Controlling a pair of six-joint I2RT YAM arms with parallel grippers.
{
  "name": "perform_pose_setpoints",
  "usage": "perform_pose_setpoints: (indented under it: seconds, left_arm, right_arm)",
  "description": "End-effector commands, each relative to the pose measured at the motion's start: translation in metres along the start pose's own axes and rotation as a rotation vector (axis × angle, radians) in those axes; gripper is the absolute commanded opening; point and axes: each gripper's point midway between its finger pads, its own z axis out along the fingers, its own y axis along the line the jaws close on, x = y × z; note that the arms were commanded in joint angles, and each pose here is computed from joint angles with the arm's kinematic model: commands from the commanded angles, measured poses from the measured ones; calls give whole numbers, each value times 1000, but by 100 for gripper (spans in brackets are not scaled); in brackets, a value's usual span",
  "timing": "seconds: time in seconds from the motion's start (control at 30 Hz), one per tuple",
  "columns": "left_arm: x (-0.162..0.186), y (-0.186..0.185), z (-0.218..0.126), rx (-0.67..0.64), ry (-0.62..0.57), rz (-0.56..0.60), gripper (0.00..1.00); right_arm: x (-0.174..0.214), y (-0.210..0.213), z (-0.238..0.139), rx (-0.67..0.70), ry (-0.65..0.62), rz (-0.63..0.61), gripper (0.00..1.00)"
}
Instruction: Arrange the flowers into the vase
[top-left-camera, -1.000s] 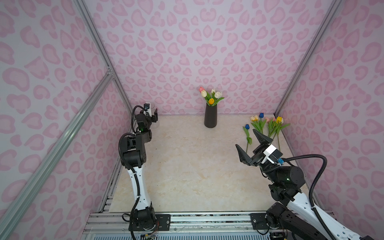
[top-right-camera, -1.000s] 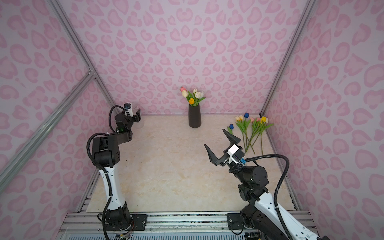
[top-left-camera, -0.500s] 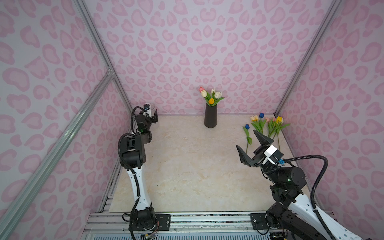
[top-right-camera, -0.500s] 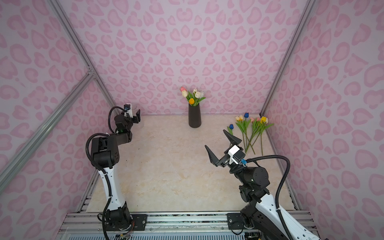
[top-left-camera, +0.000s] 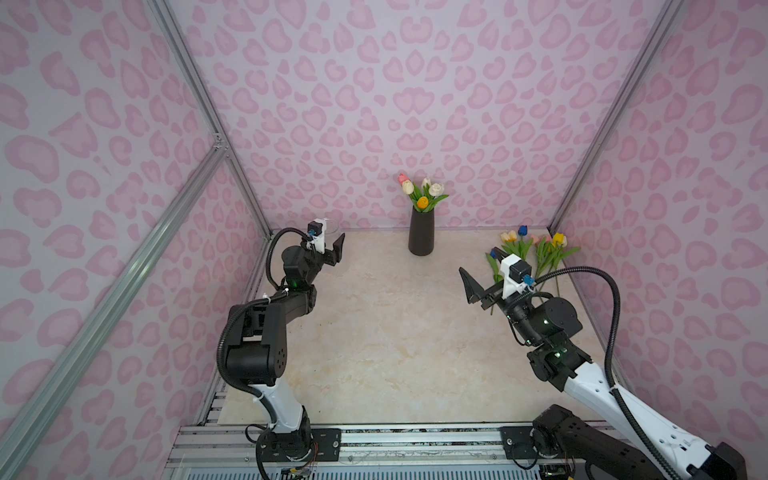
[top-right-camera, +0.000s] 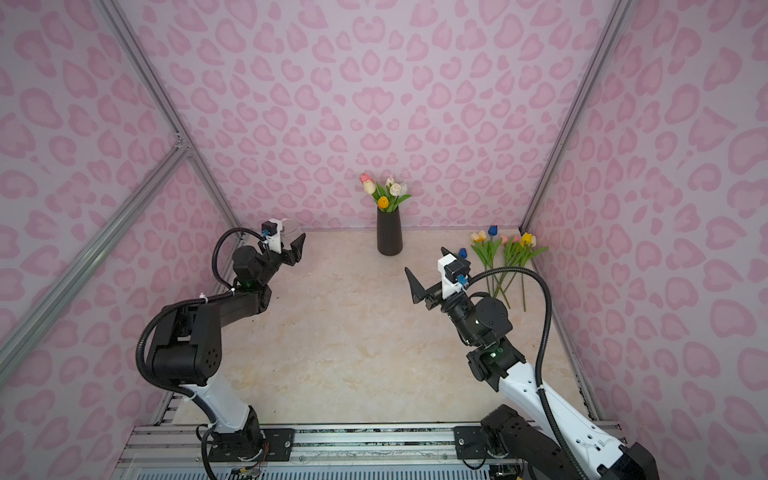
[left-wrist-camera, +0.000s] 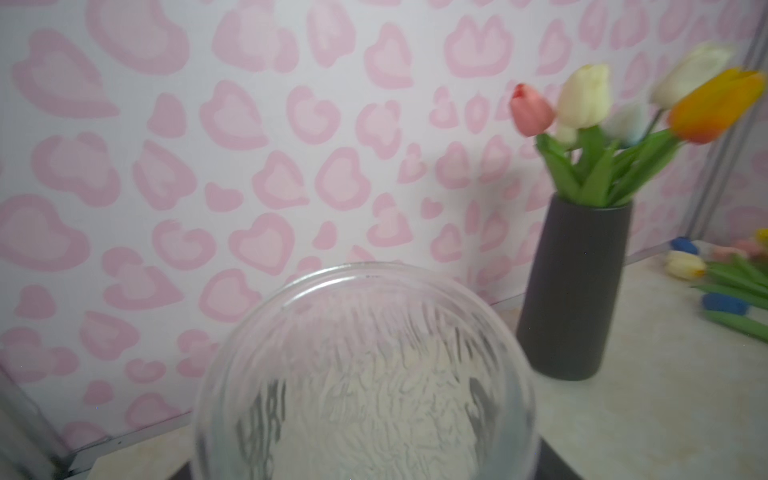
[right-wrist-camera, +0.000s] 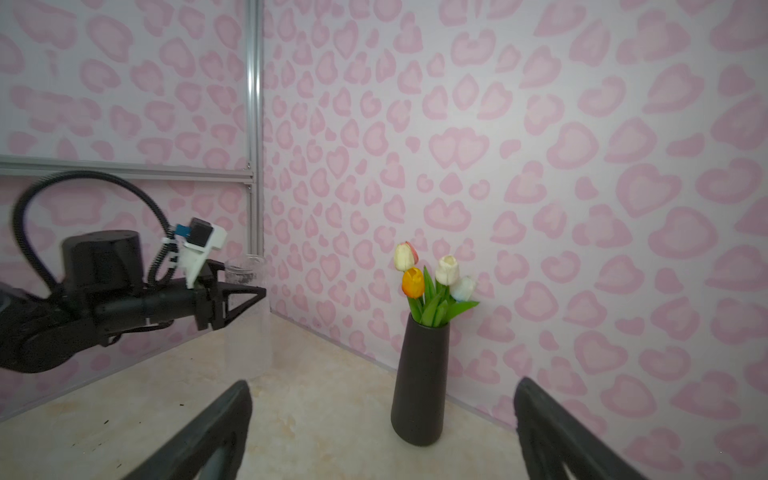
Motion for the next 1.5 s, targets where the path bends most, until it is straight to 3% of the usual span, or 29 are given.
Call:
perform_pose_setpoints:
  seconds: [0.0,0.37,0.5,0.53,0.7,0.8,1.1,1.47]
  left_arm:
    - [-44,-58,-19,137,-132,31,38]
    - [-64,-223,-66,538,-156,-44,37]
    - [-58,-260,-71,606,-148,-59,37]
    - [-54,-267,-69,607,-142,-61,33]
    - [-35,-305,-59,654,-123,-52,31]
    - [-29,-316,-54,663,-127,-59,31]
    - [-6,-316,-46,605,-100,-50,30]
    - [9,-315,-48,592,-91,-65,31]
  right_arm:
    - [34,-32,14,102,150,157,97]
    - [100,-139,19,418,411,235,88]
    - [127,-163,14,497,515,216,88]
    - [133,-169,13,513,546,222,87]
    - [177,-193,6,564,738,254,71]
    - [202,-207,-1,628,833,295,58]
    - [291,-205,-4,615,1179,379,43]
    - [344,-197,4,577,1275,436,40]
